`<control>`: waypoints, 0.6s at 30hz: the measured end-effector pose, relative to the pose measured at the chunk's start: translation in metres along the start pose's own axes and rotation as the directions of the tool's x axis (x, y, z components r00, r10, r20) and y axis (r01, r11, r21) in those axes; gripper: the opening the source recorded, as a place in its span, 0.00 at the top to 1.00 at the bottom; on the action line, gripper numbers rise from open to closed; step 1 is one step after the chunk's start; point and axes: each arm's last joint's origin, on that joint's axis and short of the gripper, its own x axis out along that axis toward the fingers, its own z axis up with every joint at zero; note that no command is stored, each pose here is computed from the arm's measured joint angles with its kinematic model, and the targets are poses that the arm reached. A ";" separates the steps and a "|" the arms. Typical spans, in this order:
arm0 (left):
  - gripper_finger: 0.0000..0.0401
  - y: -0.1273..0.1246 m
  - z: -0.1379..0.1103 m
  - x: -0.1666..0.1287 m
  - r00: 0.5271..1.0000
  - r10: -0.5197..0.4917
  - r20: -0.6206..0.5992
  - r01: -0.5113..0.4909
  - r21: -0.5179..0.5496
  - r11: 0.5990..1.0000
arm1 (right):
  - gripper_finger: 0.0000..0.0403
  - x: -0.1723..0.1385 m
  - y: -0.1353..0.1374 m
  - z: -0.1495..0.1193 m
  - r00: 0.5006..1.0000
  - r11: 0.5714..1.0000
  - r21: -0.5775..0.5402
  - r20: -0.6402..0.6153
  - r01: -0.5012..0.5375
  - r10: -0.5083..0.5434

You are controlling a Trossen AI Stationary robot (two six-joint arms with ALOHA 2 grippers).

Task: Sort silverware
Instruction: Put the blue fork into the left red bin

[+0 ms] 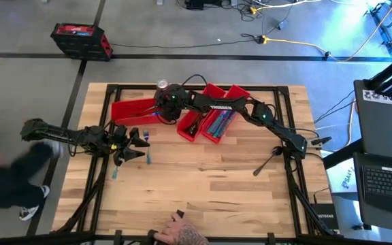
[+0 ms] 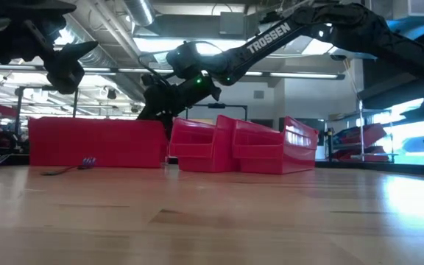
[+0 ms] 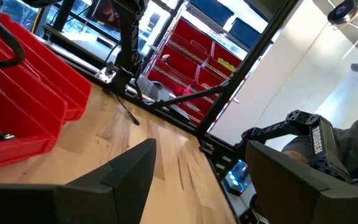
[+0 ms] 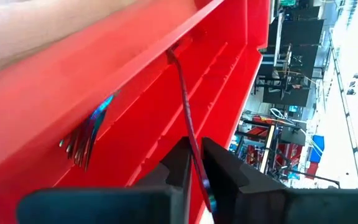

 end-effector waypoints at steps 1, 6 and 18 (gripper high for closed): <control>0.41 0.000 0.000 0.000 1.000 0.000 0.000 0.000 0.000 1.000 | 0.91 0.000 0.000 0.000 1.000 1.000 0.006 0.001 0.002 -0.002; 0.41 0.000 0.000 0.000 1.000 0.000 -0.001 0.000 -0.012 1.000 | 0.76 0.000 0.000 0.000 1.000 1.000 0.012 0.007 0.004 -0.004; 0.41 0.000 0.000 0.000 1.000 0.000 -0.002 0.000 -0.018 1.000 | 0.65 -0.001 0.005 0.000 0.997 0.993 0.097 -0.007 -0.070 0.071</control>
